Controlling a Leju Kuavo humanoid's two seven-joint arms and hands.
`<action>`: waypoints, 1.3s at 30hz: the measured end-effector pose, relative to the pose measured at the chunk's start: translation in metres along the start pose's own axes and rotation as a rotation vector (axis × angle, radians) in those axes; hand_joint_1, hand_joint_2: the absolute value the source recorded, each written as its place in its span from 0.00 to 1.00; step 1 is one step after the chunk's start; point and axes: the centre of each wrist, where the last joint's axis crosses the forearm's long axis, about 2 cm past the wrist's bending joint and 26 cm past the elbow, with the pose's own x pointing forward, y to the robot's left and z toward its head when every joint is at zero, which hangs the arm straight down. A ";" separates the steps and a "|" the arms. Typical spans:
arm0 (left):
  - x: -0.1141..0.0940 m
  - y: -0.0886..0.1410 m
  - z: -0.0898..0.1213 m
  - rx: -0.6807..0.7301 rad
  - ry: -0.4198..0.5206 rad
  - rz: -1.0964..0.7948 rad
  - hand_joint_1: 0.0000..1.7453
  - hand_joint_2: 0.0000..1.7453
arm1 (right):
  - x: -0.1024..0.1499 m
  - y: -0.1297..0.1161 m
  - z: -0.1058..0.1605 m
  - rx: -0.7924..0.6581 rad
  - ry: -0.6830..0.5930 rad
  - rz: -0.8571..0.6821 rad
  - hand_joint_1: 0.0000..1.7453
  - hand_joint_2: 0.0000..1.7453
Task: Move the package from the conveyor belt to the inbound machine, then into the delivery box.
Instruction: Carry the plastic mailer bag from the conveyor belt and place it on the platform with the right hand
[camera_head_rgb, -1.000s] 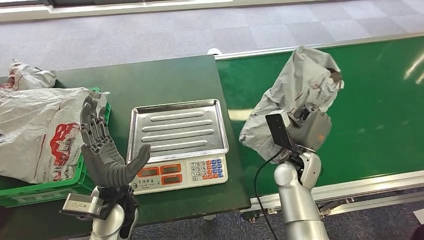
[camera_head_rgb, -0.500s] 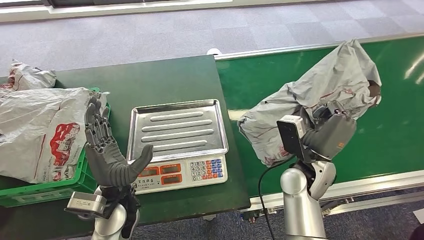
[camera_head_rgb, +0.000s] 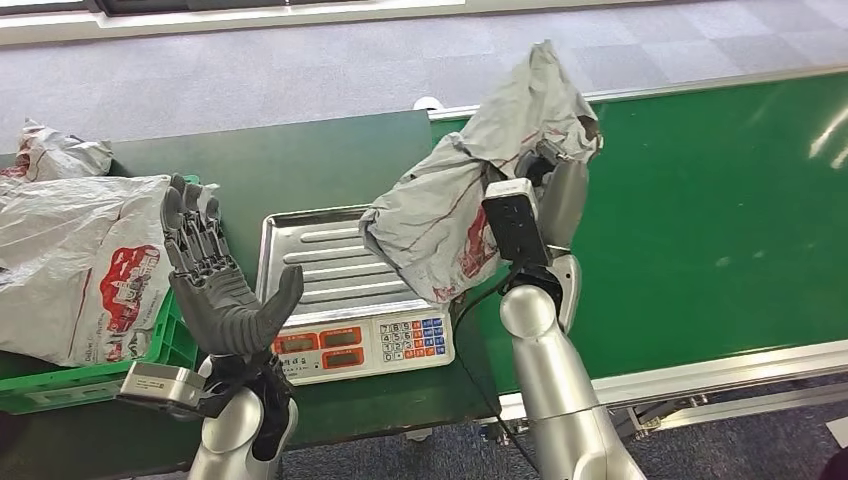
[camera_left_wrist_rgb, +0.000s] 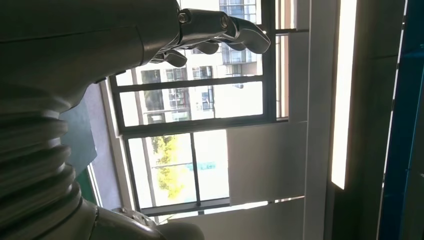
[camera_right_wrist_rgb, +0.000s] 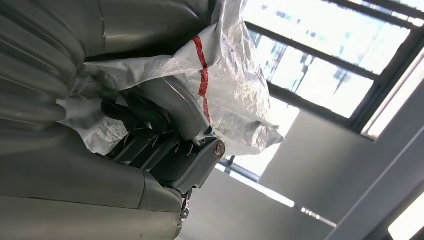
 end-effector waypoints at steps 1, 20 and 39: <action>0.000 0.000 -0.001 0.001 -0.001 0.003 0.00 1.00 | 0.002 0.006 -0.001 0.019 -0.002 -0.006 1.00 1.00; -0.003 -0.008 -0.004 -0.026 0.000 0.016 0.00 1.00 | -0.001 0.055 0.011 0.387 0.089 -0.010 1.00 1.00; -0.004 -0.011 -0.009 -0.026 -0.004 0.030 0.00 1.00 | -0.010 0.089 0.055 0.836 0.150 0.028 1.00 1.00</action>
